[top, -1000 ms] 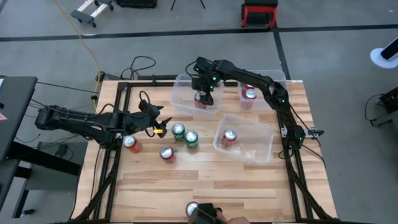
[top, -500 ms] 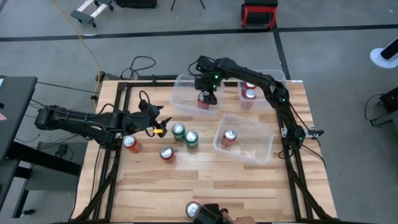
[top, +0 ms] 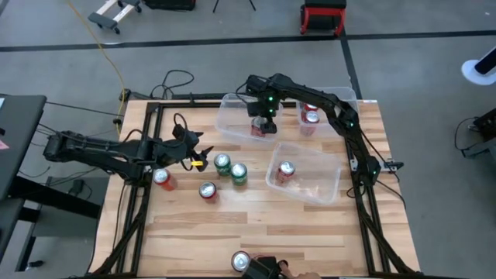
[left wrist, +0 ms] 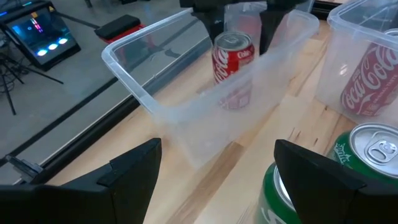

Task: Sort soda cans
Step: Put the top red-white soda can into the bottom transparent bin

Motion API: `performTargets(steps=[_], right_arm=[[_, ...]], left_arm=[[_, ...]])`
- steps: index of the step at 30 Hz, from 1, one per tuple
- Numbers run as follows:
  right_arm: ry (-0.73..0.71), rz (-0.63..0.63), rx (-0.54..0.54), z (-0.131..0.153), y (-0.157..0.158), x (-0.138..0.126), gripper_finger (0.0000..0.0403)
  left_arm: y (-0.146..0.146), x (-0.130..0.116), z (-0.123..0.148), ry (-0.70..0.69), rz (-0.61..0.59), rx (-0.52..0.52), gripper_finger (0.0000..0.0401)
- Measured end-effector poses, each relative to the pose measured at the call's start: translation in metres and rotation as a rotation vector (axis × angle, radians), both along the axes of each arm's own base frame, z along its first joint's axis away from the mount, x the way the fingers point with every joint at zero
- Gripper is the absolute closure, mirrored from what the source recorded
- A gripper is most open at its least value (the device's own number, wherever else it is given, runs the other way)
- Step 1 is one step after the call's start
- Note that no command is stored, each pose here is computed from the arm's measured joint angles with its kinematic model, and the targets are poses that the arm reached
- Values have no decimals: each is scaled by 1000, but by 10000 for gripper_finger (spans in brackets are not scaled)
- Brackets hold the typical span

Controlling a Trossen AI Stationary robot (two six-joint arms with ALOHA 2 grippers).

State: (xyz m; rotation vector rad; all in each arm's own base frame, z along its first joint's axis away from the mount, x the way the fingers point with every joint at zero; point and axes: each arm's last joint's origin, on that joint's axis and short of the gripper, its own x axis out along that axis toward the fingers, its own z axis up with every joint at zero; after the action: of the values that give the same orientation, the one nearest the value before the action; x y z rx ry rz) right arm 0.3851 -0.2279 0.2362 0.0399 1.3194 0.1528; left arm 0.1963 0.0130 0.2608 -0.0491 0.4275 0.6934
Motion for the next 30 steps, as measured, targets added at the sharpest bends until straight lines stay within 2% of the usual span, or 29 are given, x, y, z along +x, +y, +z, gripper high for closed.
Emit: performTargets(steps=[4,18,21,26,30], right_arm=[[-19,-1,-5,1,-1,1,12],[-53,9,-14,2,0,5,37],[-51,9,-13,2,0,5,60],[-52,13,-14,4,0,4,129],[-54,35,-21,4,0,4,132]], left_arm=[[0,0,0,0,0,0,95],[0,0,0,-5,3,-5,95],[0,0,0,-5,3,-5,95],[0,0,0,-6,3,-5,95],[0,0,0,-6,3,-5,95]])
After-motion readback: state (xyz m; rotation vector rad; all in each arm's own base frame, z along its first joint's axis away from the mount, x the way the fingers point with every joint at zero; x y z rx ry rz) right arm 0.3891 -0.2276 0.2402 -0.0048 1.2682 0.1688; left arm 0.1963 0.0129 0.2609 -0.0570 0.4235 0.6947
